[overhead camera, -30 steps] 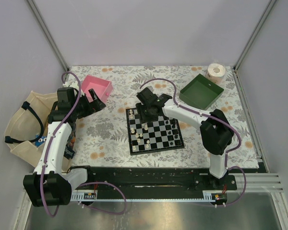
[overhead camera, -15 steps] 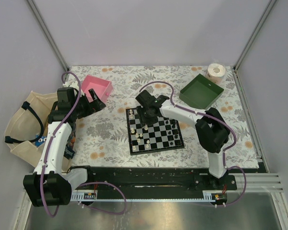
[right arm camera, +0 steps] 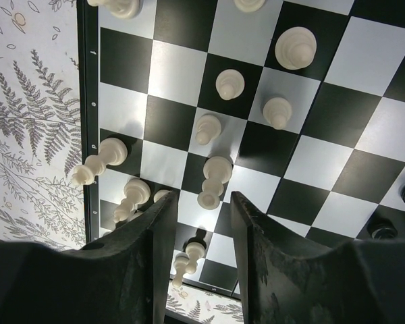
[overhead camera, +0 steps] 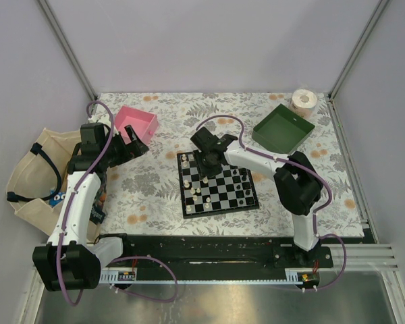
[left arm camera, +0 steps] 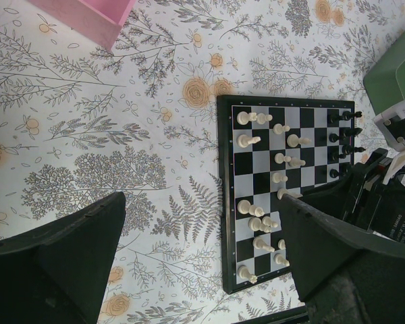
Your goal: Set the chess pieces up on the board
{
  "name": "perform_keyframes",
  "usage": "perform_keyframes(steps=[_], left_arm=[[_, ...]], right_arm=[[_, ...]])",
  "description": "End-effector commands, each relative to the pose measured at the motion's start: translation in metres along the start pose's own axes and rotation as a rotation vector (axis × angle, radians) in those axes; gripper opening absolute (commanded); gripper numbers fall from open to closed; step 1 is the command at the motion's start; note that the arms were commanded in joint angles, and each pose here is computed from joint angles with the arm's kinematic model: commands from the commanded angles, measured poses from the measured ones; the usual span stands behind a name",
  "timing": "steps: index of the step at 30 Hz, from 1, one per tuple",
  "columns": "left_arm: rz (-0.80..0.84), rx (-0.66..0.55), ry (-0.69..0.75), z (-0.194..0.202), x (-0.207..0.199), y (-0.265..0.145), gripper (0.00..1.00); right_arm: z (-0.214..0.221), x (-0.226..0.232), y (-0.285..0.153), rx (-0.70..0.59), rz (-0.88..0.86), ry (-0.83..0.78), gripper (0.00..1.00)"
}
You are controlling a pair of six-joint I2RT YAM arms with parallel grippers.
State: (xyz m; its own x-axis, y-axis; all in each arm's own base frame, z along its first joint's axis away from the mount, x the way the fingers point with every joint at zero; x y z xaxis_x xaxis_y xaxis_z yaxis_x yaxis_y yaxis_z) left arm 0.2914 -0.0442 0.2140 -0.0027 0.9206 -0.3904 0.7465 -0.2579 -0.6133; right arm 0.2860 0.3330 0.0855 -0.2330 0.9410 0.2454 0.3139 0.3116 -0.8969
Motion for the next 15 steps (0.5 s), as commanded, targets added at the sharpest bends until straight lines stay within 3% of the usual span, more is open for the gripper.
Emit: perform_keyframes(steps=[1, 15], left_arm=[[0.027, -0.037, 0.02, -0.0098, -0.005, -0.0024, 0.99], [0.025, -0.041, 0.02, -0.0106, -0.0046, -0.0028, 0.99]], right_arm=[[-0.0099, 0.0066, -0.0004, -0.029, -0.004, -0.007, 0.45], [-0.0095, 0.0048, 0.0028, -0.023, 0.006, -0.023, 0.34]])
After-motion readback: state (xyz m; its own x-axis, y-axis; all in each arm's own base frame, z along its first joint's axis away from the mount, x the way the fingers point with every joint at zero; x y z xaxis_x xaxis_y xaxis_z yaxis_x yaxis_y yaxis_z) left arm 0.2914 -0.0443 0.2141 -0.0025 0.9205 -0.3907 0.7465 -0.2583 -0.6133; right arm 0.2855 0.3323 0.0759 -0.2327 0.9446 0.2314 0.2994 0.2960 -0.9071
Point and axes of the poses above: each gripper's point midway between its finger pads, its own y axis out along the fingers, its own x axis along the line the jaws close on, z = x × y, the point moved 2 cm from there along -y, back along the fingers, and after that the axes turned 7 degrees about y, right-handed, at the moved point
